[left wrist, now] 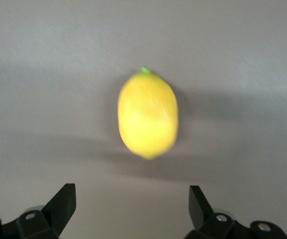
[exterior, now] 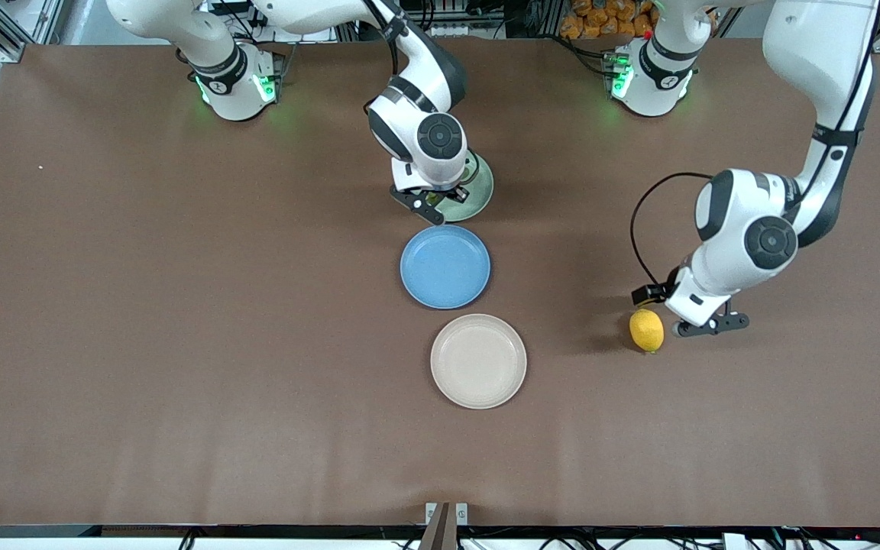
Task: Pick lemon and lettuce from plates
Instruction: 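Release the lemon and raise the left gripper while the right gripper lifts the lettuce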
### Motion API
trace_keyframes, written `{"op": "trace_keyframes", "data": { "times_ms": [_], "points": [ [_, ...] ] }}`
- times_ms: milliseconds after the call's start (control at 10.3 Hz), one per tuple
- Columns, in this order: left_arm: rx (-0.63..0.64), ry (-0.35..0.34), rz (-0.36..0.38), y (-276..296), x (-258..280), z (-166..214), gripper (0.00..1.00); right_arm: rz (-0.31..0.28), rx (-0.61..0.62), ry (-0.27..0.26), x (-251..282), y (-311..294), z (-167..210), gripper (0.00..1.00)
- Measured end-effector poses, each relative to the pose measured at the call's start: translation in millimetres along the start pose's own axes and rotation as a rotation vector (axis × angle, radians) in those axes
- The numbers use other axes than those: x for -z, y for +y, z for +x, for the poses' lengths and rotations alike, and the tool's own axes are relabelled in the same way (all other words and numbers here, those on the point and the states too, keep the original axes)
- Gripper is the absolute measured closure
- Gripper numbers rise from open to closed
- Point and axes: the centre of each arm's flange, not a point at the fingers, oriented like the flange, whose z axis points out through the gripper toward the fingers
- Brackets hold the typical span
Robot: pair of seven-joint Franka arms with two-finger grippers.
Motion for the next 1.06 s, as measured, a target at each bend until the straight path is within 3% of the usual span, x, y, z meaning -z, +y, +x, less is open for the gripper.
{"op": "trace_keyframes", "data": {
  "times_ms": [290, 580, 1063],
  "points": [
    [-0.004, 0.004, 0.0, 23.3, 12.9, -30.3, 0.0, -0.073, 0.031, -0.042, 45.5, 24.2, 32.4, 0.97],
    [0.023, 0.014, 0.011, -12.6, 25.7, -38.4, 0.0, -0.166, 0.047, -0.113, 96.7, 58.4, 75.4, 0.97],
    [0.015, 0.053, 0.026, -20.5, 52.6, -67.7, 0.0, -0.224, 0.088, -0.228, 151.7, 104.4, 151.7, 0.97]
  ]
}}
